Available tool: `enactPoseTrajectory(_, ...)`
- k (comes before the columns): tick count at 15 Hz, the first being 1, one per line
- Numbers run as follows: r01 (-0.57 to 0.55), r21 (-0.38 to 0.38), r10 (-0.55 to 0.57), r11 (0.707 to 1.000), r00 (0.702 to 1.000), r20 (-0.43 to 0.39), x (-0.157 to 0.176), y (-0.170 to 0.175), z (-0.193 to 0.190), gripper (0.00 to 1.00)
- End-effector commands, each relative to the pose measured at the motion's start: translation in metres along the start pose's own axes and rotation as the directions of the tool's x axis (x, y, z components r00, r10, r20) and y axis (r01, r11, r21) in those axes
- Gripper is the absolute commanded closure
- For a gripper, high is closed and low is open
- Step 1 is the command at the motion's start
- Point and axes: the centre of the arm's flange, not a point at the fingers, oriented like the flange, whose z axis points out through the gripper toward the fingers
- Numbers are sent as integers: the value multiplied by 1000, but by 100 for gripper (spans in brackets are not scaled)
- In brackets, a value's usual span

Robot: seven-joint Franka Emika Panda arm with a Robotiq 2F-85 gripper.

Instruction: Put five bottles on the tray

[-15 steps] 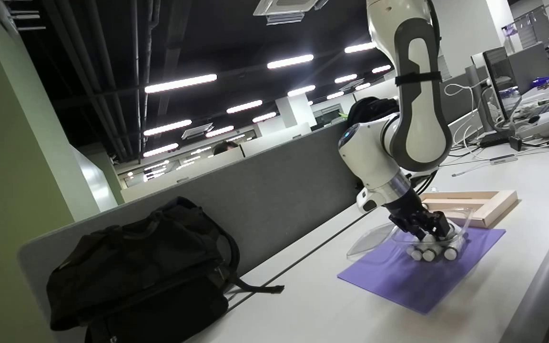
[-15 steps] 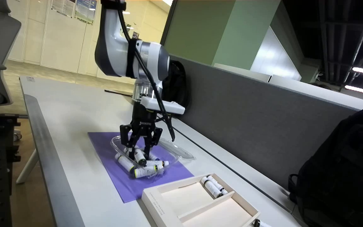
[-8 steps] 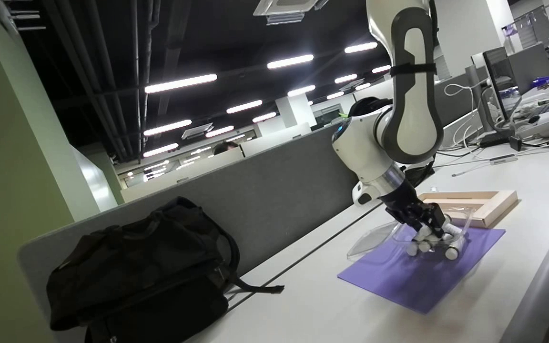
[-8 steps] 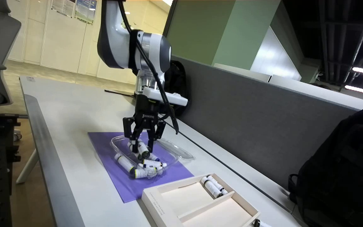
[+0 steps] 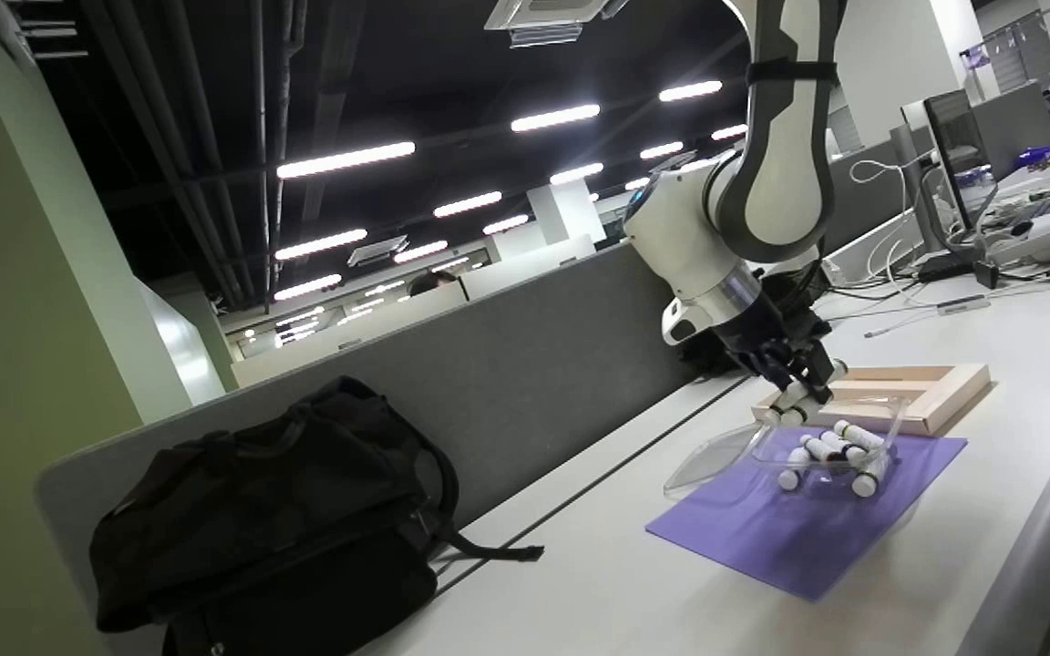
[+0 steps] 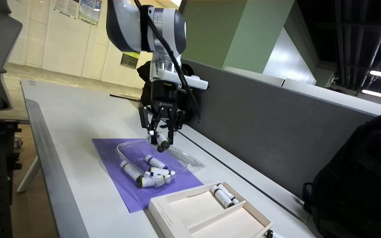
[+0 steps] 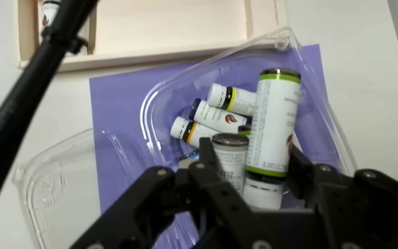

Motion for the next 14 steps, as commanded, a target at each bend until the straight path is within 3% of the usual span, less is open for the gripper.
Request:
enactPoseTrajectory(1,-128,-10,129,992,991,29,-50,-7,-8,74)
enactPoseTrajectory(6,-272,-13,272,962,961,44,-125,-5,12,74)
enactPoseTrajectory(14,-352,-93,358,931,932,59,-220,28,39,74)
